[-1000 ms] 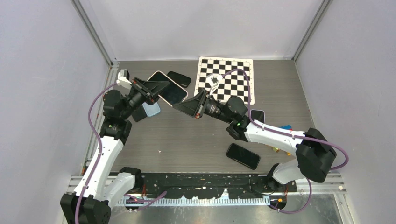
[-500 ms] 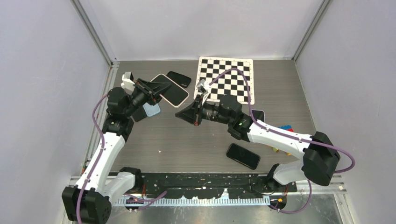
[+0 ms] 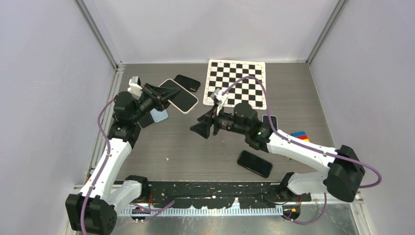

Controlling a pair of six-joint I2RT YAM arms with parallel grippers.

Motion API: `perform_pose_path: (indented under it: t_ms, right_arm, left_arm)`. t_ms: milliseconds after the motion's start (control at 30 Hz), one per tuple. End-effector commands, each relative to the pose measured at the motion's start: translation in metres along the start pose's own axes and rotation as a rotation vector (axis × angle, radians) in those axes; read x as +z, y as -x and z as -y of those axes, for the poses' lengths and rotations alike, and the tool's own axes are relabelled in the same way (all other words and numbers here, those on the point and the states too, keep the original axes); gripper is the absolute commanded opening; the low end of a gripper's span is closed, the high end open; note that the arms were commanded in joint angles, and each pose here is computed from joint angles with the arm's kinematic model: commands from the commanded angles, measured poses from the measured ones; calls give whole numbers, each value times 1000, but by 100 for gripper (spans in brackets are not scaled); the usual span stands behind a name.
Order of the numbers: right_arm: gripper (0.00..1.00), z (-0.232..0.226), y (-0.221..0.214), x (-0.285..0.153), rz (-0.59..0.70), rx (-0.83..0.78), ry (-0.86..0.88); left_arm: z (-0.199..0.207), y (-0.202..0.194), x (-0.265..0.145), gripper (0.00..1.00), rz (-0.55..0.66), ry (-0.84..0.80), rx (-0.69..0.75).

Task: Take the phone out of the phone case
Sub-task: Remove the phone case from the phone.

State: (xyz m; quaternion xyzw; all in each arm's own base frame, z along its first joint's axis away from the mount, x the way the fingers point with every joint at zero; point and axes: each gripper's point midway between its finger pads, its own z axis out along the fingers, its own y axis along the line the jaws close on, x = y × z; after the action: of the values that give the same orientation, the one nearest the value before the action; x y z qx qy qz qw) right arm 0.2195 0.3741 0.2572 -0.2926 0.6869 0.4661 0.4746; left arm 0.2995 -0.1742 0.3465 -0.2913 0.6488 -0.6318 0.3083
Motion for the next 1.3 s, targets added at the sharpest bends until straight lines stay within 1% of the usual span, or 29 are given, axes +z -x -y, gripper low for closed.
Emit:
perform_pose_path:
  t_ms: [0,67,167,200,233,267,300,333,400,533,567,633,700,800,933,1133,1267]
  right_arm:
    - [70,-20,44,-30,126,58,92]
    - [71,-27,51,-39,135,115,153]
    - [72,-28,63,-44,186,211,178]
    - [73,-29,70,-44,213,277,183]
    - [72,-25,67,-37,207,324,175]
    - [70,-30,76,-35,230,396,204]
    - [67,-27,73,-27,220,436,213]
    - [65,-35,81,-26,246,471,264]
    - [62,-40,83,-18,255,516,308]
    - [50,-44,83,-6,254,544,317]
    - [44,-45,84,-5,258,542,318]
    - [37,-44,84,-3,258,541,317]
    - [35,-44,83,-1,255,549,320]
    - [35,-44,81,1,254,561,328]
    - [43,-46,81,0,266,570,356]
    - [44,-44,80,2,268,581,348]
    - [46,-47,81,1,280,580,379]
  left_arm:
    - [22,-4,-3,0,-19,-100,135]
    - [21,-8,-4,0,-39,-106,159]
    - [21,-10,-6,0,-41,-110,163]
    - [22,-10,-8,0,-33,-113,164]
    - [23,-10,-9,0,-29,-114,164]
    - [23,-10,-10,0,-28,-114,162]
    - [24,-10,-10,0,-26,-115,162]
    - [24,-10,-11,0,-23,-115,161]
    - [24,-10,-11,0,-20,-114,157]
    - [23,-10,-12,0,-18,-114,140]
    - [24,-10,-12,0,-17,-117,136]
    - [23,-10,-12,0,-15,-115,133]
    - [24,-11,-13,0,-17,-118,133]
    - [26,-10,-15,0,-12,-122,134]
    - [26,-10,-14,0,-10,-122,132]
    - [28,-10,-15,0,-6,-128,130]
    - [25,-9,-14,0,0,-120,124]
